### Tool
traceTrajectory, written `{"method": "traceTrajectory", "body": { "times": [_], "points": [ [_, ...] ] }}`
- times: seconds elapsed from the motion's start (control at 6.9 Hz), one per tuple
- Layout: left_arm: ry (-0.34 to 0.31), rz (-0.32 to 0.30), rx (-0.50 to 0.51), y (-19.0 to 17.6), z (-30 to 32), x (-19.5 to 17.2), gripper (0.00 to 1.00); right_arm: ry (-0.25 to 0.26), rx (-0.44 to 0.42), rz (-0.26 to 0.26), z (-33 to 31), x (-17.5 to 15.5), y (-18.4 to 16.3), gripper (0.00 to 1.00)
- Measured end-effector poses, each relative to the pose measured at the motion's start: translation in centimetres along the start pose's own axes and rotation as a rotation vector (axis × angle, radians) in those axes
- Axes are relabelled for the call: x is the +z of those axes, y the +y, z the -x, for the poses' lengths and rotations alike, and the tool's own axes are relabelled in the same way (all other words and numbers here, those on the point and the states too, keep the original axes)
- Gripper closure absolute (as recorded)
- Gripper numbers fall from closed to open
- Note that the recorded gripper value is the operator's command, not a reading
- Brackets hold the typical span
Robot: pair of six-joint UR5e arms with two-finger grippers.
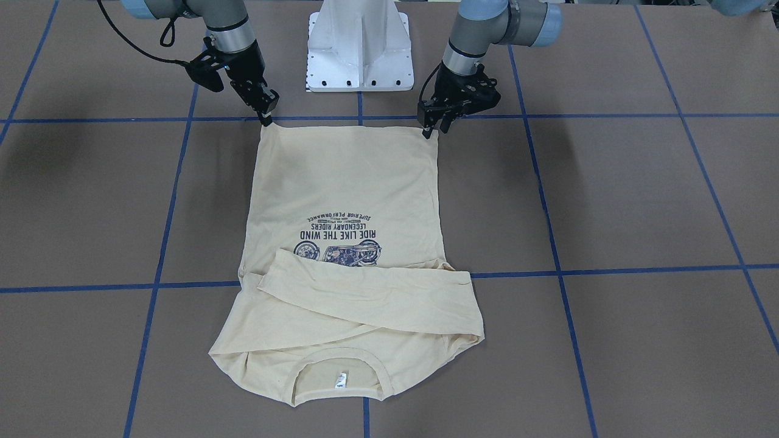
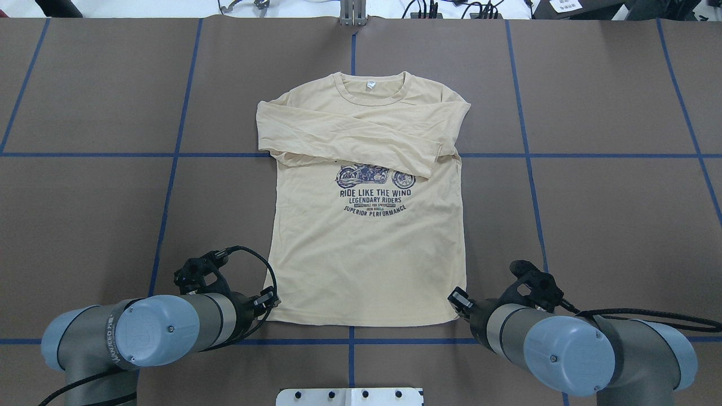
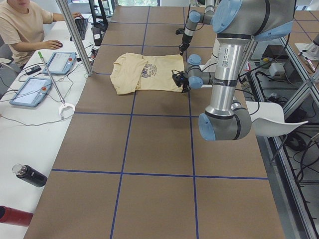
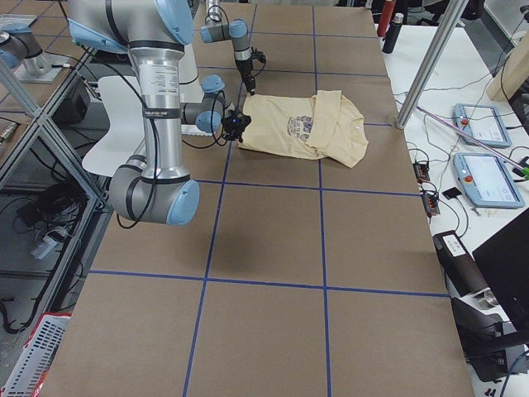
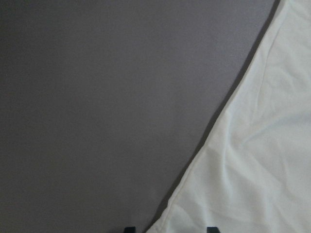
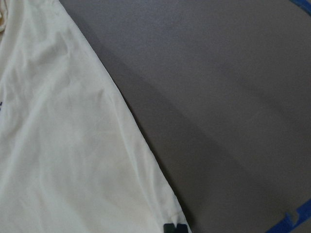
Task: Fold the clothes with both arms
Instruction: 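Lower both grippers onto the near hem corners and close them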
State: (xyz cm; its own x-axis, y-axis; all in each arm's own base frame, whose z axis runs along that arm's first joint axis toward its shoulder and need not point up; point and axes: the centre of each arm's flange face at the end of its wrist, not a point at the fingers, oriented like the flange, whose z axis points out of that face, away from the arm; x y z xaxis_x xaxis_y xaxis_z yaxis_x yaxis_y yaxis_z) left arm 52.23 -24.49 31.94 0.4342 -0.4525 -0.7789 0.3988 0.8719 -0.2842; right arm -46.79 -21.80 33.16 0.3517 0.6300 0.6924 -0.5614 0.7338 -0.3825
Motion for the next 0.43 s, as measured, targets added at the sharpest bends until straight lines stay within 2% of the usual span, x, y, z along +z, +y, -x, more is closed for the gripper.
{"method": "traceTrajectory", "body": {
  "times": [0.29,0.43],
  "points": [
    [-0.016,0.001,0.004,0.45,0.04,0.35,0.43,0.001,0.0,0.0,-0.01,0.04,0.0,1.0],
    [-0.021,0.003,0.006,0.72,0.11,0.55,0.5,0.001,0.0,-0.001,-0.03,0.07,-0.01,1.0]
  ]
}}
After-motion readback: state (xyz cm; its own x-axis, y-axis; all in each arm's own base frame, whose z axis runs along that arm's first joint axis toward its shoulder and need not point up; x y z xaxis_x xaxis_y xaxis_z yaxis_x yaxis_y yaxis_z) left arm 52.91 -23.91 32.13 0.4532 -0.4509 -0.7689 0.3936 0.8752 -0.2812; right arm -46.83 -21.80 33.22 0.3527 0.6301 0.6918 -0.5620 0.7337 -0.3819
